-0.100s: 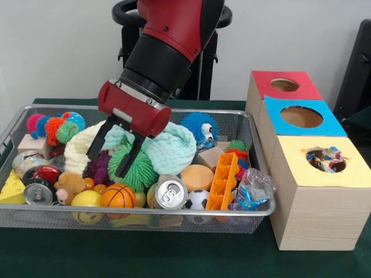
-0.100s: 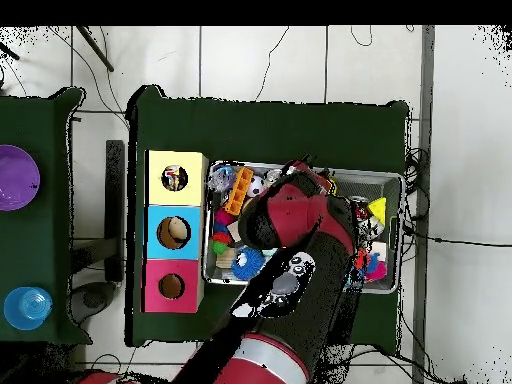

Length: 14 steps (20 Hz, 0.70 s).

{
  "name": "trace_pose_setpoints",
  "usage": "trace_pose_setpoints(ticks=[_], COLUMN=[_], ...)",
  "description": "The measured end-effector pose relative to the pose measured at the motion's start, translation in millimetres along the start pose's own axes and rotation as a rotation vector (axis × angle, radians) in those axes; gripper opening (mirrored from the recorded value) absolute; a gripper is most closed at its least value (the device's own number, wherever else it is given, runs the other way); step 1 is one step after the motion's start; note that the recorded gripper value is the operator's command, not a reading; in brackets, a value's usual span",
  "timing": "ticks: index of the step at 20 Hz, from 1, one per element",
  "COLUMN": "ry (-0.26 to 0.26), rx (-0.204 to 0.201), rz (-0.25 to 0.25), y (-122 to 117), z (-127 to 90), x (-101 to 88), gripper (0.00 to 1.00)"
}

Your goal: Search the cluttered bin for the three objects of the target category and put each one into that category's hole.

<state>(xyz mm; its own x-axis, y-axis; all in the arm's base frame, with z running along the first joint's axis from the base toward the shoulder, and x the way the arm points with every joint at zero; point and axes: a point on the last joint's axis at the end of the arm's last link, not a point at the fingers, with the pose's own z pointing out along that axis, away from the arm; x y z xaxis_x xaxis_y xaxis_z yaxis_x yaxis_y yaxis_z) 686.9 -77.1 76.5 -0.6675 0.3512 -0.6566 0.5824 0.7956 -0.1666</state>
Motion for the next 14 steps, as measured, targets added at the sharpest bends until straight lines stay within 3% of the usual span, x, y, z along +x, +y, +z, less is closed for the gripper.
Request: trace_pose_setpoints(ticks=[6, 7, 10, 14], ry=[0.019, 0.046, 0.084, 0.188], rx=[-0.022, -0.025, -0.024, -0.013], rz=[0.066, 0.098, 0.129, 0.180], y=[-3, -6, -9, -13], z=[-8, -12, -16, -23], x=[-12.4, -13.2, -10.8, 3.1], gripper=[1.00, 1.00, 1.00, 1.00])
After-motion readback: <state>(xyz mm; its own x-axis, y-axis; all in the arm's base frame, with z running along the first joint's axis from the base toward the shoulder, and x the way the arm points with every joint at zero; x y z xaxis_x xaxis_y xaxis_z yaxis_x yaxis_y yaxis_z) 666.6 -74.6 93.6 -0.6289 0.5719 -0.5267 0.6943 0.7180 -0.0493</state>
